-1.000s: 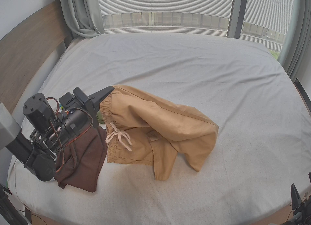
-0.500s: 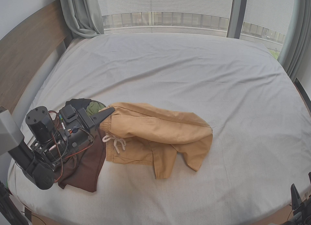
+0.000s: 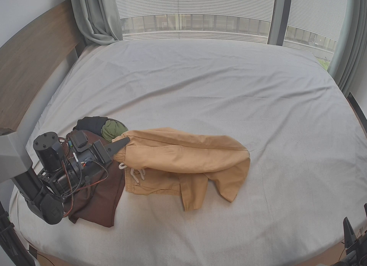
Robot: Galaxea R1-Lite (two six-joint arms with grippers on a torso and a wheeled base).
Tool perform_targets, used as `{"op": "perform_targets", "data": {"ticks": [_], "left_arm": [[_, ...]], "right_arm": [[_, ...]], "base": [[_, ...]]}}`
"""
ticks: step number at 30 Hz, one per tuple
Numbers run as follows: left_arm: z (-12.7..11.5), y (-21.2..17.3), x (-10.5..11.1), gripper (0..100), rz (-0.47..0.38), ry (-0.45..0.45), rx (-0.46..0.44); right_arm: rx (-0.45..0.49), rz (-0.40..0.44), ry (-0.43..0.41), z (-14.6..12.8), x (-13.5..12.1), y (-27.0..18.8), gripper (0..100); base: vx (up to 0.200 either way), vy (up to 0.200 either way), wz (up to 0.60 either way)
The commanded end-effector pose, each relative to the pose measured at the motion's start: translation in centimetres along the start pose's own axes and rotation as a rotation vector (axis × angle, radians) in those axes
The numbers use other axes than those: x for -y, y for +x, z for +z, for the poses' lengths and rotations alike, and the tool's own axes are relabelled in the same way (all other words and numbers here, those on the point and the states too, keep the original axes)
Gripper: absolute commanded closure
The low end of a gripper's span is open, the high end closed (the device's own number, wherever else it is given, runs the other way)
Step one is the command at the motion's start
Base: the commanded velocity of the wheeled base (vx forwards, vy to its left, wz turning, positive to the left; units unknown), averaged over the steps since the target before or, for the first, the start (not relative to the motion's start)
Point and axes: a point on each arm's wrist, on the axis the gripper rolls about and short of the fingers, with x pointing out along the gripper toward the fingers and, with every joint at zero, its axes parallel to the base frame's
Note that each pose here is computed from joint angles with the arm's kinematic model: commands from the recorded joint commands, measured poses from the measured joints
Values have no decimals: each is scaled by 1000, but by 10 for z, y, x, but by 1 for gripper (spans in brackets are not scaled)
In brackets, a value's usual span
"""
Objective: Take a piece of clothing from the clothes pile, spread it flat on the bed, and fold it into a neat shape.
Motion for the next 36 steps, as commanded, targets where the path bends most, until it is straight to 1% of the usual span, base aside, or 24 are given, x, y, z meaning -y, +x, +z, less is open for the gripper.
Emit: {"op": "perform_targets", "data": {"ticks": [1,4,5,6,7,8,9,11,20,26,27,28,29,30,31,32,33,34,35,36], "left_arm": [[-10,-4,-18,100,54,83,-44],[-12,-8,-28,100,90,187,-59],[-12,-9,-30,100,95,203,-60],[-12,-10,-35,100,112,253,-63],[-12,-11,-38,100,121,279,-65],[-12,-11,-38,100,121,279,-65],[-15,-12,-46,100,143,332,-84],[-18,-13,-49,100,151,355,-99],[-22,-9,-46,100,140,364,-108],[-24,-7,-43,100,126,367,-112],[-24,-6,-41,100,120,369,-113],[-24,-6,-40,100,116,370,-111],[-25,-6,-39,100,113,369,-114],[-25,-6,-39,100,113,369,-114],[-26,-5,-38,100,108,369,-117],[-26,-4,-38,100,106,369,-117],[-27,-4,-38,100,106,369,-121],[-27,-4,-38,100,107,368,-122],[-27,-4,-38,100,108,368,-120],[-27,-4,-38,100,108,369,-120]], "right_arm": [[-3,-2,-1,-5,0,0,0],[-1,-1,-1,-5,0,0,0],[-1,-1,-1,-5,0,0,0],[-3,1,-1,-5,0,0,0],[-3,1,2,-5,0,0,0],[-3,1,2,-5,0,0,0],[0,-1,14,-5,0,0,0],[0,-1,14,-5,0,0,0],[2,-2,5,-5,0,0,0],[3,-10,19,-5,0,0,0],[25,-10,17,-1,0,-1,0],[82,-14,19,11,0,-4,0],[171,-11,23,35,0,-11,0],[171,-11,23,35,0,-11,0],[281,5,25,93,1,-23,0],[279,11,25,105,1,-22,0],[253,37,28,120,1,-15,0],[242,52,29,125,1,-12,0],[187,142,65,133,1,3,0],[143,198,109,136,0,12,0]], "base": [[0,0,0],[0,0,0],[0,0,0],[0,0,0],[0,0,0],[0,0,0],[0,0,0],[0,0,0],[0,0,0],[0,0,0],[0,0,0],[0,0,0],[0,0,0],[0,0,0],[0,0,0],[0,0,0],[0,0,0],[0,0,0],[0,0,0],[0,0,0]]}}
